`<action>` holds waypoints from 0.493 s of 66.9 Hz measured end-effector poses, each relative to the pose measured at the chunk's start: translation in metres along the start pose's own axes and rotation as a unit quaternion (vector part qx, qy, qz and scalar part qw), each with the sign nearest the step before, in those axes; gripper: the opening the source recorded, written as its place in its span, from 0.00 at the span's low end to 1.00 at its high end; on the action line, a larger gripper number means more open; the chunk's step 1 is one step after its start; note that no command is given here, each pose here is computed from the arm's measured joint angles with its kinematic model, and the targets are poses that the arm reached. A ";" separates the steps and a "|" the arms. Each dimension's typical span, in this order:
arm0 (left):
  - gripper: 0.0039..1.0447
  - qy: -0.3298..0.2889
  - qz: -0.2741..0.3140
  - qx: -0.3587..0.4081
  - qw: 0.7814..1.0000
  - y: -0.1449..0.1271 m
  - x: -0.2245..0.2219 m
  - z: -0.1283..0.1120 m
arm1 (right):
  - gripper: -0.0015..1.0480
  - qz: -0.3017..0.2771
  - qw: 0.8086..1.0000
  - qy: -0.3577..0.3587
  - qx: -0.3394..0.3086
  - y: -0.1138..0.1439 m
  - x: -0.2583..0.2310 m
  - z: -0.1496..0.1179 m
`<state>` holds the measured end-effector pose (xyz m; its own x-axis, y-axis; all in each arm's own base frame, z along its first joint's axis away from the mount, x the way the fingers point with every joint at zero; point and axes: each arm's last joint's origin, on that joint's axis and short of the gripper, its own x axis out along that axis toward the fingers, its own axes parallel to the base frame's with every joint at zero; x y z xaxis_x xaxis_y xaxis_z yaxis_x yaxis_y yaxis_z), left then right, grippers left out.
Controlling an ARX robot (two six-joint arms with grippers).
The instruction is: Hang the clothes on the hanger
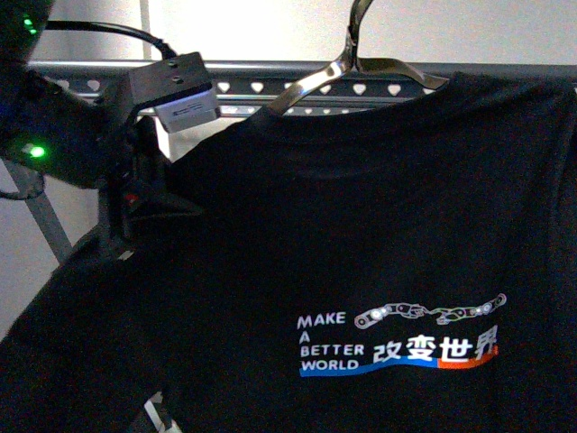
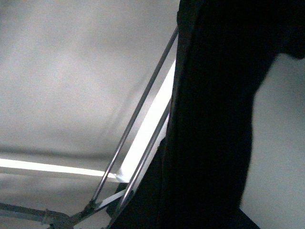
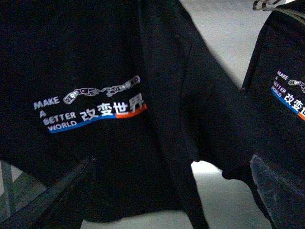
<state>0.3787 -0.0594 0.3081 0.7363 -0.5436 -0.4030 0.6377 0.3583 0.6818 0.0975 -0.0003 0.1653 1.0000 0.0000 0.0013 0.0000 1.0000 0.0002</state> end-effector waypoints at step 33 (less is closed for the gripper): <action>0.08 -0.125 0.068 0.201 0.969 0.011 0.047 0.047 | 0.93 0.000 1.000 0.000 0.000 0.000 0.000 0.000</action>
<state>0.4101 -0.1166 0.3252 0.6978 -0.6968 -0.1659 0.3609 0.1419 0.9218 0.0975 -0.0003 0.1653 1.0000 -0.0004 0.0013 0.0004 1.0000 0.0002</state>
